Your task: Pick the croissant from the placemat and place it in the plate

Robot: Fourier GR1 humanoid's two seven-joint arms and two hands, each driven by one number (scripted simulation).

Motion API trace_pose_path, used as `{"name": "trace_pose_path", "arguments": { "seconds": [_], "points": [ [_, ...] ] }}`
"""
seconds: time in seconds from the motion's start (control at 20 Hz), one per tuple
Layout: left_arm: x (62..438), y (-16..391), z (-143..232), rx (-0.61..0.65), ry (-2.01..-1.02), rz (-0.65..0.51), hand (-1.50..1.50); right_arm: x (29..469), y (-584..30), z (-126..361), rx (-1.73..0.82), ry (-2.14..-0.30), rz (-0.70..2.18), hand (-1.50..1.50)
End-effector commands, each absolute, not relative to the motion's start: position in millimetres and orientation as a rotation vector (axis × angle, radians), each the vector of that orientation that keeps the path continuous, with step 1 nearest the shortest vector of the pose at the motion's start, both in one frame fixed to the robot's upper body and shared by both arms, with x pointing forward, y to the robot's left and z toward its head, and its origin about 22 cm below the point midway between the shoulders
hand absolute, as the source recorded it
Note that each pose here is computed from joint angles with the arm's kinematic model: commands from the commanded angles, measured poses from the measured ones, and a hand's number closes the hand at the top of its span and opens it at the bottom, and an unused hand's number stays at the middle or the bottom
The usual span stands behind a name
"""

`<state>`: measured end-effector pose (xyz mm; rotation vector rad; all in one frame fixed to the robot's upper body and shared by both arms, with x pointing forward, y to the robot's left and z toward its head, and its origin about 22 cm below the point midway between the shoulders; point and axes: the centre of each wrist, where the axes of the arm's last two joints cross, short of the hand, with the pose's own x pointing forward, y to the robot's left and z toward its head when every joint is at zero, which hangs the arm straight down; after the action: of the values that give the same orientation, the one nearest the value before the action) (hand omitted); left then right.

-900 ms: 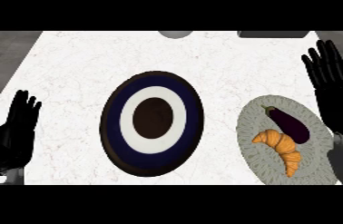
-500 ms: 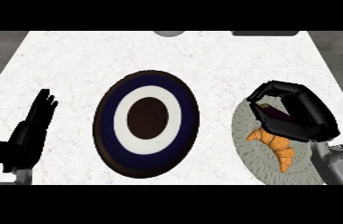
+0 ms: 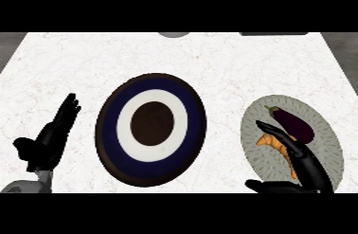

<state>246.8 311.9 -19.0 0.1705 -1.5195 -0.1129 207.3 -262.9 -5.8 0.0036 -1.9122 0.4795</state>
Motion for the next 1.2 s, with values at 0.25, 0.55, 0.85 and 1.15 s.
{"name": "trace_pose_path", "arguments": {
  "seconds": [0.25,0.55,0.85,1.15],
  "points": [
    [241.3,299.7,-23.9,0.155,-1.509,-0.122,0.00,175.0,-314.3,28.3,-0.277,-1.919,0.558,-1.50],
    [245.0,306.3,-24.5,0.163,-1.519,-0.123,0.00,179.7,-336.4,56.6,-0.480,-1.665,0.878,-1.50],
    [261.2,330.8,-17.9,0.166,-1.539,-0.119,0.00,176.1,-334.4,74.4,-0.503,-1.441,1.060,-1.50],
    [254.0,300.3,-34.2,0.157,-1.509,-0.125,0.00,191.0,-315.0,90.7,-0.534,-1.297,1.089,-1.50]
  ]
}}
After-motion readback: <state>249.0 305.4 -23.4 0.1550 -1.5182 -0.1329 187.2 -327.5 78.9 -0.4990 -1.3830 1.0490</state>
